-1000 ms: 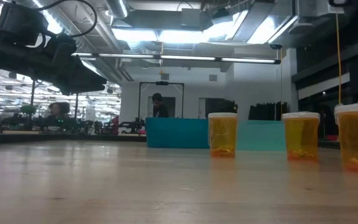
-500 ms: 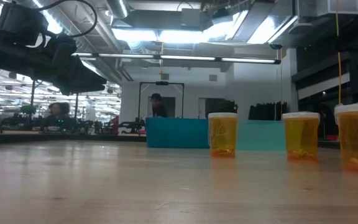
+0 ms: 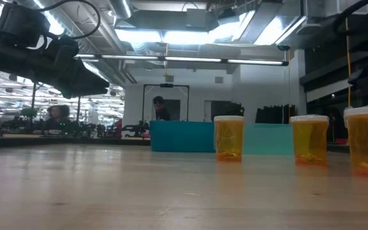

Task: Pick and place medicine bottles into bin by pill shape (circle, oval)
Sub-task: Put the orange pill bottle on the green bin

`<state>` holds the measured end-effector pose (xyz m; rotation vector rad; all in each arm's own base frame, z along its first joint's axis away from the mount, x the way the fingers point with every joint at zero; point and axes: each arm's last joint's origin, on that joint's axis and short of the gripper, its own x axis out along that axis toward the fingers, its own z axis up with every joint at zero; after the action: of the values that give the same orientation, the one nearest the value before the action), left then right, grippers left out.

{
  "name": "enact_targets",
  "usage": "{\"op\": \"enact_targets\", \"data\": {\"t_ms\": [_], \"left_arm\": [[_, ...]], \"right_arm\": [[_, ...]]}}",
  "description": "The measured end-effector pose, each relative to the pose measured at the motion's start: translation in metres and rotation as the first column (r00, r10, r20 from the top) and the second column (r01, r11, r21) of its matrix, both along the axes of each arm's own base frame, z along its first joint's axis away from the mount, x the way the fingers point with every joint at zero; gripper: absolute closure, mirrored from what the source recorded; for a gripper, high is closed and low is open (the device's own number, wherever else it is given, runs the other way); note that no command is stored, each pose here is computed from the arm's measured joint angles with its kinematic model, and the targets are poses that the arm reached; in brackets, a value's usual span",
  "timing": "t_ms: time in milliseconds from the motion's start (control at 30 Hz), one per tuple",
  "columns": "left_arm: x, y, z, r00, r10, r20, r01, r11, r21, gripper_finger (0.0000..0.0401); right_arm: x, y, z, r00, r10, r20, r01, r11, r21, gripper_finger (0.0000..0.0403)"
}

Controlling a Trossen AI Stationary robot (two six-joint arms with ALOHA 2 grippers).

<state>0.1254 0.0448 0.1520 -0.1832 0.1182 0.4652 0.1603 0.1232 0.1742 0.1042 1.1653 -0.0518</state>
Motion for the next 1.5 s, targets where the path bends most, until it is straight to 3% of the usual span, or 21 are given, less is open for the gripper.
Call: {"op": "enact_targets", "data": {"t_ms": [200, 533, 800, 1033, 1100, 1200, 1367, 1500], "left_arm": [[0.0, 0.0, 0.0, 1.0, 0.0, 0.0, 0.0, 1.0, 0.0, 0.0193], [0.0, 0.0, 0.0, 1.0, 0.0, 0.0, 0.0, 1.0, 0.0, 0.0193], [0.0, 0.0, 0.0, 1.0, 0.0, 0.0, 0.0, 1.0, 0.0, 0.0193], [0.0, 0.0, 0.0, 1.0, 0.0, -0.004, 0.0, 1.0, -0.002, 0.0193], [0.0, 0.0, -0.001, 1.0, 0.0, -0.006, 0.0, 1.0, -0.002, 0.0193], [0.0, 0.0, -0.001, 1.0, 0.0, -0.006, 0.0, 1.0, -0.002, 0.0193], [0.0, 0.0, -0.001, 1.0, 0.0, -0.006, 0.0, 1.0, -0.002, 0.0193], [0.0, 0.0, -0.001, 1.0, 0.0, -0.006, 0.0, 1.0, -0.002, 0.0193]], "right_arm": [[0.0, 0.0, 0.0, 1.0, -0.011, -0.001, 0.011, 1.0, 0.003, 0.013], [-0.003, -0.002, -0.005, 0.992, -0.124, -0.019, 0.125, 0.991, 0.039, 0.0197], [-0.004, -0.003, -0.002, 0.984, -0.176, -0.016, 0.177, 0.982, 0.067, 0.0195], [-0.005, -0.01, 0.046, 0.963, -0.247, -0.112, 0.244, 0.969, -0.041, 0.0197], [-0.002, -0.014, 0.065, 0.957, -0.277, -0.088, 0.271, 0.96, -0.076, 0.0197], [0.004, -0.026, 0.092, 0.926, -0.378, -0.008, 0.373, 0.917, -0.141, 0.0197], [0.011, -0.06, 0.135, 0.801, -0.582, 0.14, 0.598, 0.769, -0.226, 0.0197], [0.02, -0.088, 0.159, 0.774, -0.6, 0.203, 0.633, 0.725, -0.272, 0.0197]]}}
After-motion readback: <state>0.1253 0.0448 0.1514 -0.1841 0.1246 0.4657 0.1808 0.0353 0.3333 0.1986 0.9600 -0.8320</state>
